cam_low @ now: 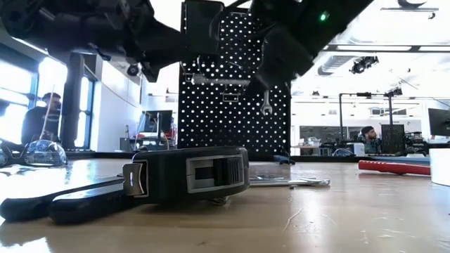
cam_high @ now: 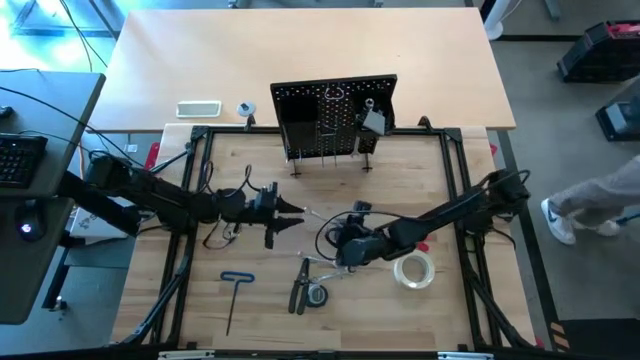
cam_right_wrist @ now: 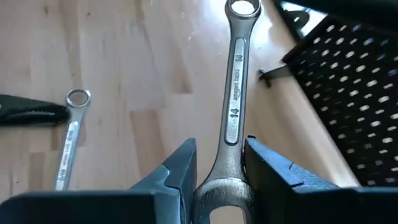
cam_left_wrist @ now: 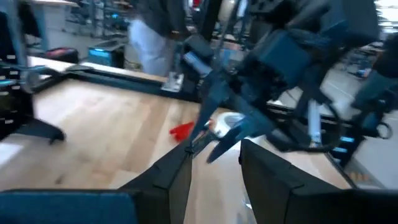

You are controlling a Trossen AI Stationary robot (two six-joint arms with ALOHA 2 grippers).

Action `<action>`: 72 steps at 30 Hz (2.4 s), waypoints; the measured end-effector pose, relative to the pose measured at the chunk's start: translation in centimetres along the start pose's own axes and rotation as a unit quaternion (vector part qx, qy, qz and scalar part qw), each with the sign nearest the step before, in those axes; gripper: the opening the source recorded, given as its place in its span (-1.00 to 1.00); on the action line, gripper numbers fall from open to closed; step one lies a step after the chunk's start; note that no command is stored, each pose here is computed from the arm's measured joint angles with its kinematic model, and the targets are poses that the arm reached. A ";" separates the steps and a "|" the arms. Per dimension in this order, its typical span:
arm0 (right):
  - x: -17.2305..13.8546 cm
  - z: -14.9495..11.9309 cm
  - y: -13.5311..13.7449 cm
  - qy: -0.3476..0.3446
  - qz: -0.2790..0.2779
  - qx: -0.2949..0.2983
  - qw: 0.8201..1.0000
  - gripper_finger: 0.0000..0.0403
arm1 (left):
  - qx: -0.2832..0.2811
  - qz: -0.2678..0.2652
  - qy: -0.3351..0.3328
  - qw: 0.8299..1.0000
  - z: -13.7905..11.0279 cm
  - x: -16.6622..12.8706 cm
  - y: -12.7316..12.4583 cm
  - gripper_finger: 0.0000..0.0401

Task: Hang tools onto peg board
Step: Hang the top silver wrench on the pegboard

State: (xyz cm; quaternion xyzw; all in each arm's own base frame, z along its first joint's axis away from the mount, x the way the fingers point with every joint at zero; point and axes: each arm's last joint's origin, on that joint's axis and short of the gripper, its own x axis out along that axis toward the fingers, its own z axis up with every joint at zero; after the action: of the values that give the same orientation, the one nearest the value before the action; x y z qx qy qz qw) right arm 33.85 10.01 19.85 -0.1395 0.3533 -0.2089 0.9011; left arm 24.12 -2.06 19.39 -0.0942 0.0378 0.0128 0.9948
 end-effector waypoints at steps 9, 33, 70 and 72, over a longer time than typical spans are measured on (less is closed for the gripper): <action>-2.1 0.7 -0.6 -0.027 -0.036 -0.014 0.999 -0.48 | 0.007 0.048 -0.096 0.994 2.0 -0.4 0.0 -0.36; -4.4 3.6 -0.7 -0.133 -0.190 -0.039 0.972 -0.48 | -0.020 0.085 -0.186 0.979 3.6 -0.9 0.1 -0.36; -4.5 5.7 -1.5 -0.194 -0.170 -0.019 0.966 -0.48 | -0.012 0.070 -0.225 0.972 5.0 4.7 -0.5 -0.35; -4.5 5.7 -1.5 -0.195 -0.169 -0.018 0.966 -0.48 | -0.013 0.069 -0.227 0.971 5.2 4.8 -0.6 -0.35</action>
State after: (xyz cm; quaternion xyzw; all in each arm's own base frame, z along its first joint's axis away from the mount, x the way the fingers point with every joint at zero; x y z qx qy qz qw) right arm 34.43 11.40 27.14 -0.2518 0.1459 -0.3204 0.9015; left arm 29.28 -1.54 24.16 -0.0993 -0.1832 0.1032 0.9726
